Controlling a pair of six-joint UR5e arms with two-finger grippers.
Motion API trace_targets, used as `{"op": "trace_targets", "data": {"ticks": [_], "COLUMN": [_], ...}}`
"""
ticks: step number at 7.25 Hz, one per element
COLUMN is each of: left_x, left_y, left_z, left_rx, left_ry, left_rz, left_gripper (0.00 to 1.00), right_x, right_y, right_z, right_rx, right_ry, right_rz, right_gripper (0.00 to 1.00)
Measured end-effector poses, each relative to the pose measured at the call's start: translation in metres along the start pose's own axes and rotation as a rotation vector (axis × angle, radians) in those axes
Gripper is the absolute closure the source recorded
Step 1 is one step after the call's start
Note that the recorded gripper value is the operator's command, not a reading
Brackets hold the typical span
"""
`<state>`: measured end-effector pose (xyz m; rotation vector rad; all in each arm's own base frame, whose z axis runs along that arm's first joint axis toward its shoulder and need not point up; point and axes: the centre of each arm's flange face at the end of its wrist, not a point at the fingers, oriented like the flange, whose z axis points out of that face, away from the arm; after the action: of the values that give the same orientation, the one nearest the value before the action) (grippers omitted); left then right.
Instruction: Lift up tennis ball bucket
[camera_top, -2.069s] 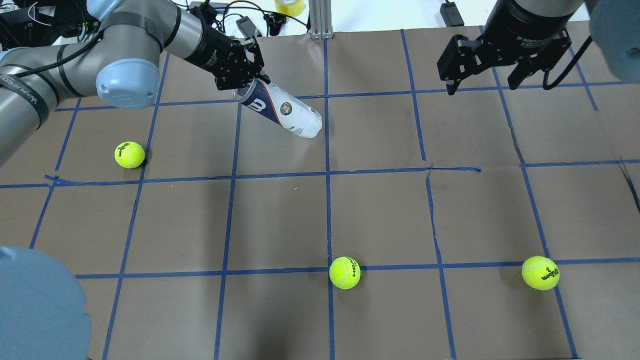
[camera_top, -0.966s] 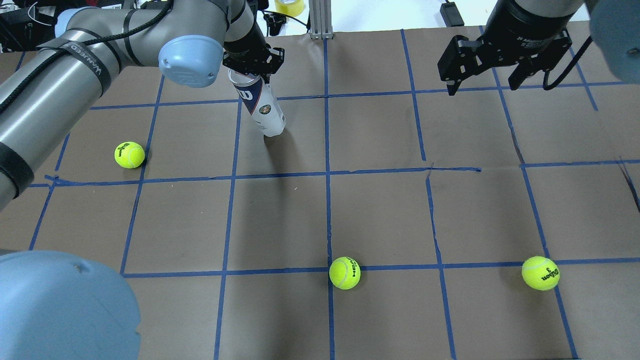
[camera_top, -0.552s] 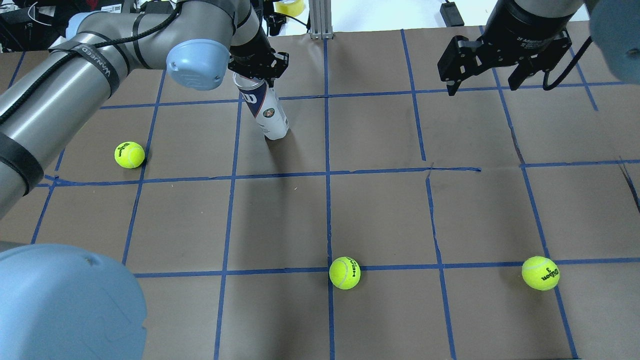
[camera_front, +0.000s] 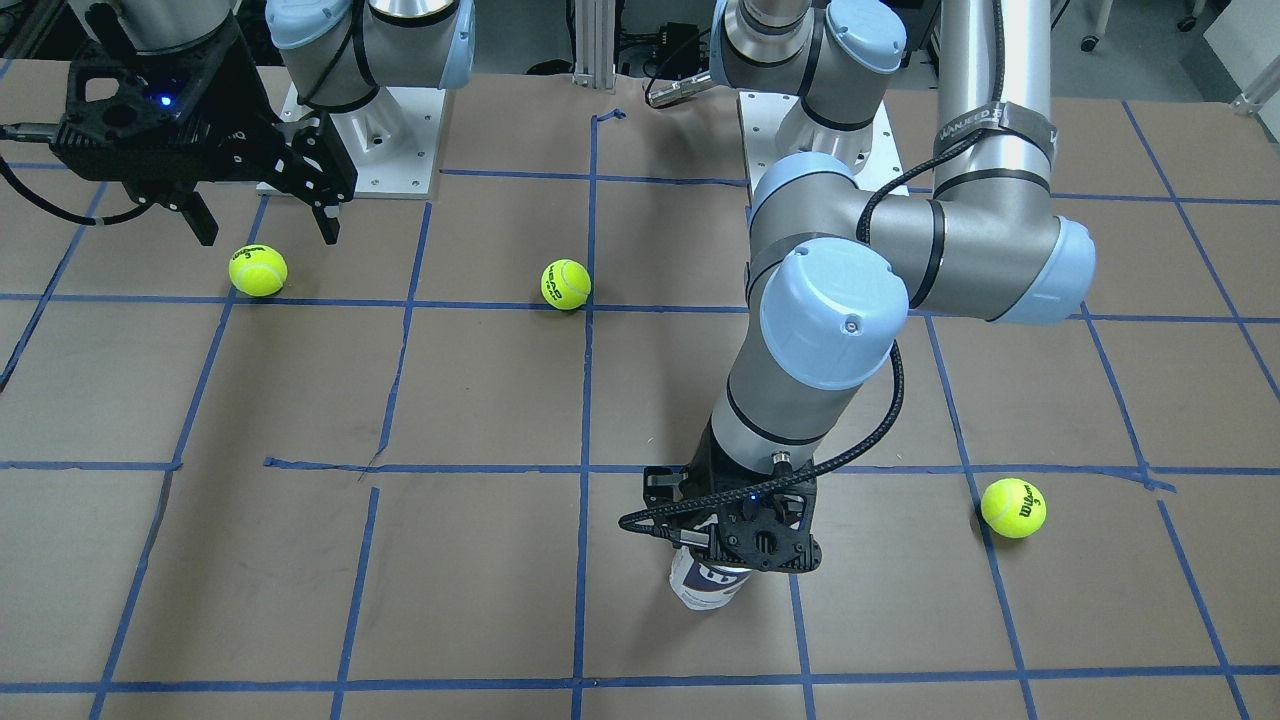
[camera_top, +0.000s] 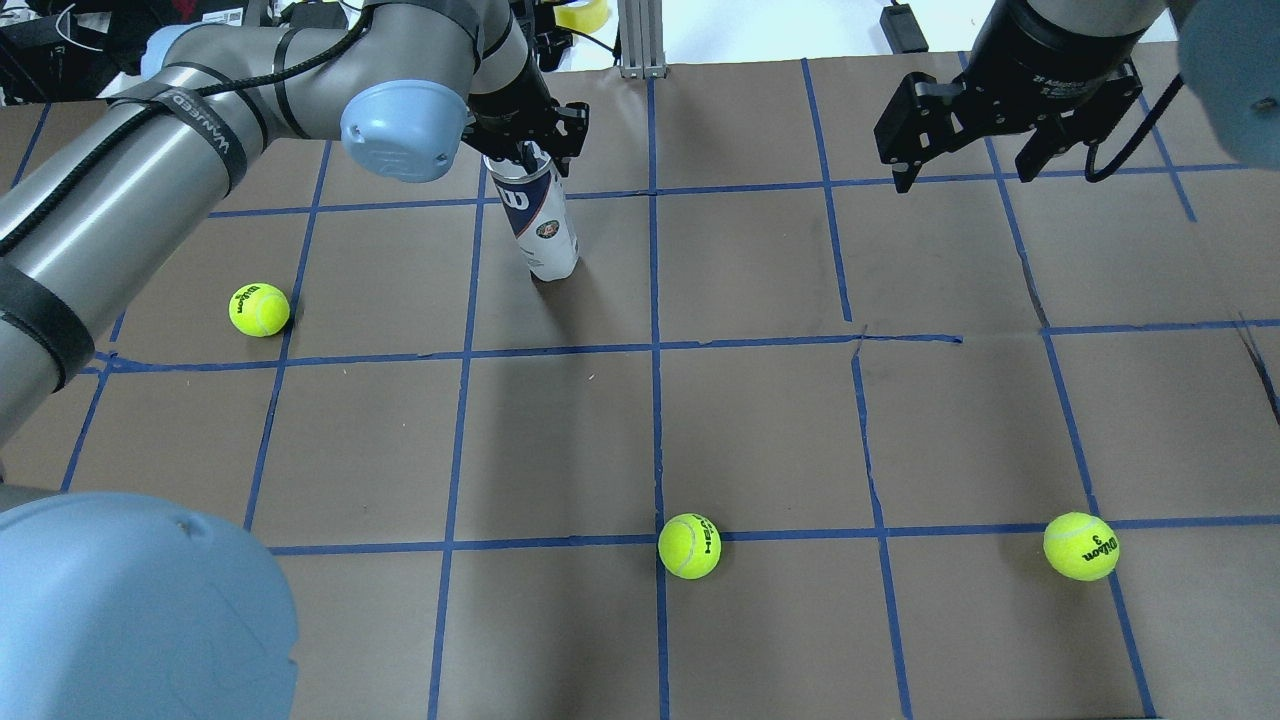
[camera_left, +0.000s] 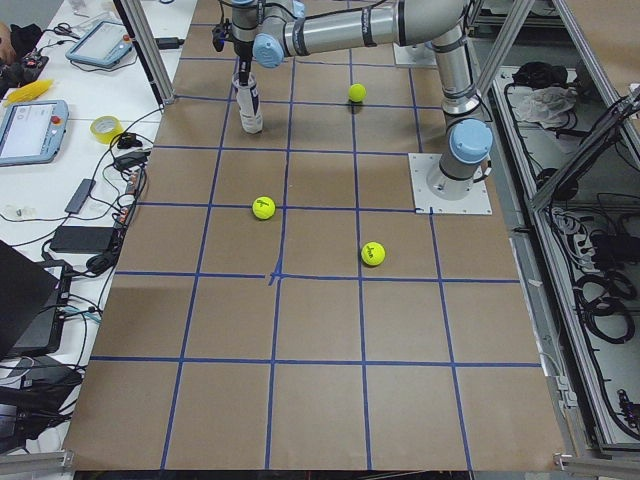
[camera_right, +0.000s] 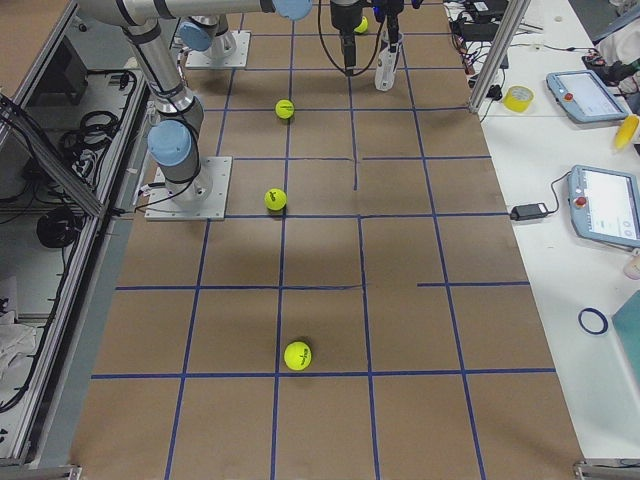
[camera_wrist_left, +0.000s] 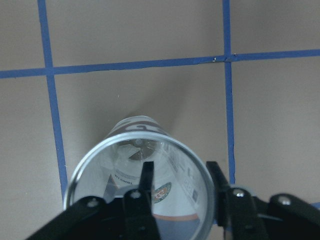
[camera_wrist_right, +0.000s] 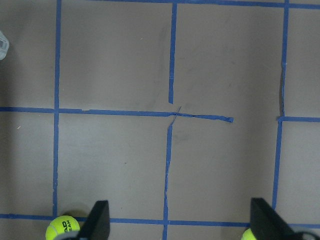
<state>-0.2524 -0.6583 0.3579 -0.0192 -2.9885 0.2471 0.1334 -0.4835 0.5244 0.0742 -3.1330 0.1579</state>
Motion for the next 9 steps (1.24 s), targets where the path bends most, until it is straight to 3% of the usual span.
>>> {"op": "trace_targets", "data": {"ticks": [5,7,9], "left_x": [-0.03,-0.073,-0.1], "left_y": [0.005,0.006,0.021], "left_z": [-0.123,-0.14,-0.13], "left_rx": [-0.059,-0.062,-0.101], "left_ry": [-0.062,-0.069,-0.075], "left_rz": [-0.035,-0.032,-0.019], "left_gripper": [0.0,0.0,0.0], "right_x": [0.0,0.001,0.001], "right_y": [0.003,0.002,0.002], "right_z": [0.002,0.002,0.002], "right_rx": [-0.001,0.007,0.007], "right_ry": [0.002,0.007,0.007], "right_rz": [0.001,0.0,0.0], "right_gripper": [0.0,0.0,0.0]}}
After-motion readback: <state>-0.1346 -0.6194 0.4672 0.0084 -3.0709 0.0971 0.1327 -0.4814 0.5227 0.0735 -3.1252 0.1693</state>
